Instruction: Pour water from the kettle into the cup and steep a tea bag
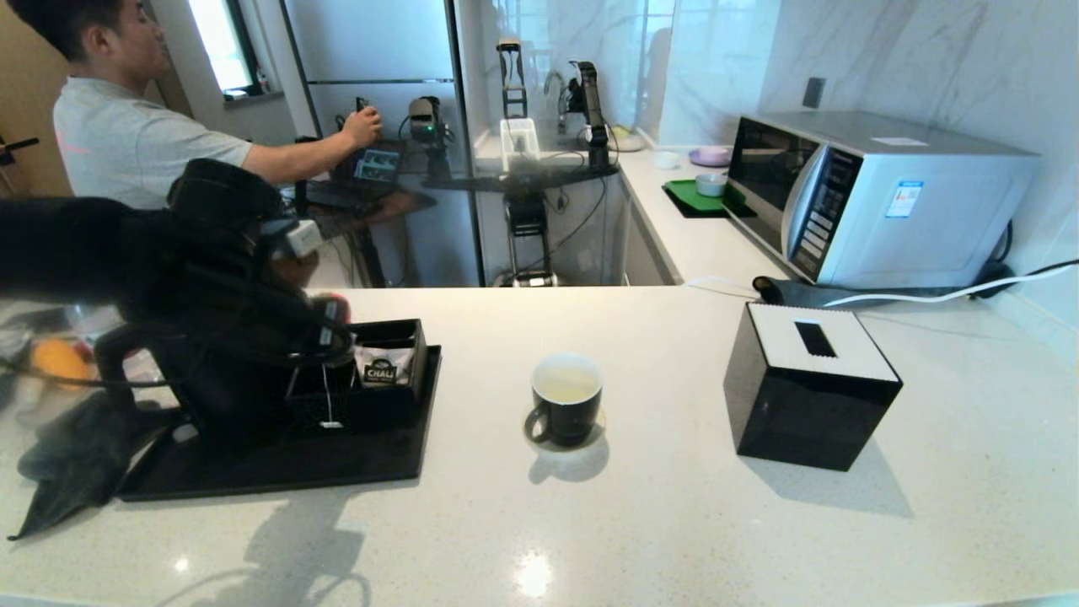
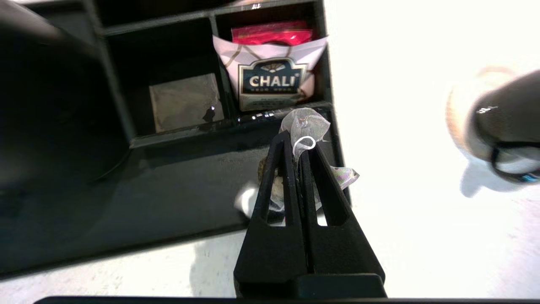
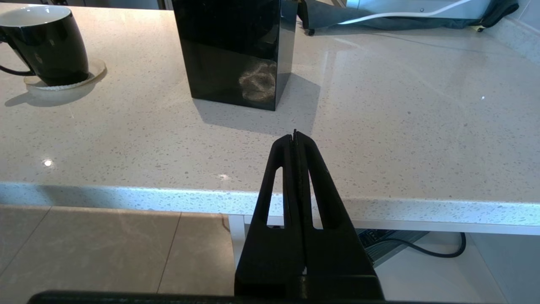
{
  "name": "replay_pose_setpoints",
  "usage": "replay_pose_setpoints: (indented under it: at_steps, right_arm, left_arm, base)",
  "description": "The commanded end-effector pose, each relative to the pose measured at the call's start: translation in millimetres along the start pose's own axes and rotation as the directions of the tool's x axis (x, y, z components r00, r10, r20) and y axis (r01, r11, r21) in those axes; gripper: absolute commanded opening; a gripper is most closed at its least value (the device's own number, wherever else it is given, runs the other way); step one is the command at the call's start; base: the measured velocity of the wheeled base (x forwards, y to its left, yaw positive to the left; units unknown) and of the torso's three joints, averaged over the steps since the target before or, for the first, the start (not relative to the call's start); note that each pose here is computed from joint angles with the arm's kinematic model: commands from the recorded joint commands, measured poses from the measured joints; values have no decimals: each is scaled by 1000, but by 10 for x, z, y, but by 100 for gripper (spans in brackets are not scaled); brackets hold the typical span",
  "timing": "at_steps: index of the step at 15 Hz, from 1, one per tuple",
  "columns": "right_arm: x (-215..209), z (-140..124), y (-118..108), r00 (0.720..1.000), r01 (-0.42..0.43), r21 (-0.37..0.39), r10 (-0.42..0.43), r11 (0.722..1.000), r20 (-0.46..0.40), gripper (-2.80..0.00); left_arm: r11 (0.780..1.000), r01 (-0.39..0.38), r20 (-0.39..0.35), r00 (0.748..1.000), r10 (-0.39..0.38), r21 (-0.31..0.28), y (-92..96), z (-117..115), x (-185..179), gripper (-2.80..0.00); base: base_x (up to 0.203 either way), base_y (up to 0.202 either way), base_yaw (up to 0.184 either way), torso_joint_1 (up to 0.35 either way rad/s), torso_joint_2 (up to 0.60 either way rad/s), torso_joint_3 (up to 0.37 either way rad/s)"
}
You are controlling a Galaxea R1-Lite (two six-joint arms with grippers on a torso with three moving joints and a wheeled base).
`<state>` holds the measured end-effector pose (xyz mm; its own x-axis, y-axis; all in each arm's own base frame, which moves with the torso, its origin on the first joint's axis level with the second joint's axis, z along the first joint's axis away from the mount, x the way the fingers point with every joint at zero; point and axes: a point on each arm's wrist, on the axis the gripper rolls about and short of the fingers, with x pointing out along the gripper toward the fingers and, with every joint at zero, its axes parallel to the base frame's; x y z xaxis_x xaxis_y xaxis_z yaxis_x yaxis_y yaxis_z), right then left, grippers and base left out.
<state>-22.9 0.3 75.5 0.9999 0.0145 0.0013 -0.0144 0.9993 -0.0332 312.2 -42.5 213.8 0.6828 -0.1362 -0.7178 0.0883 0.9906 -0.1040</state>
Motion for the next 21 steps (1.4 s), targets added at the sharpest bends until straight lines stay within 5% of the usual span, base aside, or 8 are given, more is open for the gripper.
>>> replay_pose_setpoints:
  at_steps: [1, 12, 17, 21]
  right_arm:
    - [1, 0, 0, 1000, 0, 0, 0, 1000, -1, -280]
    - [1, 0, 0, 1000, -1, -1, 1, 1000, -1, -280]
    - [1, 0, 0, 1000, -1, -1, 1, 1000, -1, -280]
    - [1, 0, 0, 1000, 1, -1, -1, 1000, -1, -280]
  left_arm:
    - [1000, 20, 86, 996, -21, 13, -61, -1, -376, -280]
    - [987, 124, 251, 957, -146, 100, -360, -72, -1104, -280]
    - [981, 150, 248, 952, -177, 124, -440, -94, -1129, -280]
    - [954, 224, 224, 937, -267, 199, -686, -165, -1172, -280]
  base:
    - [0, 0, 0, 0, 0, 0]
    - [0, 0, 0, 0, 0, 0]
    - [0, 0, 0, 0, 0, 0]
    - [0, 0, 0, 0, 0, 0]
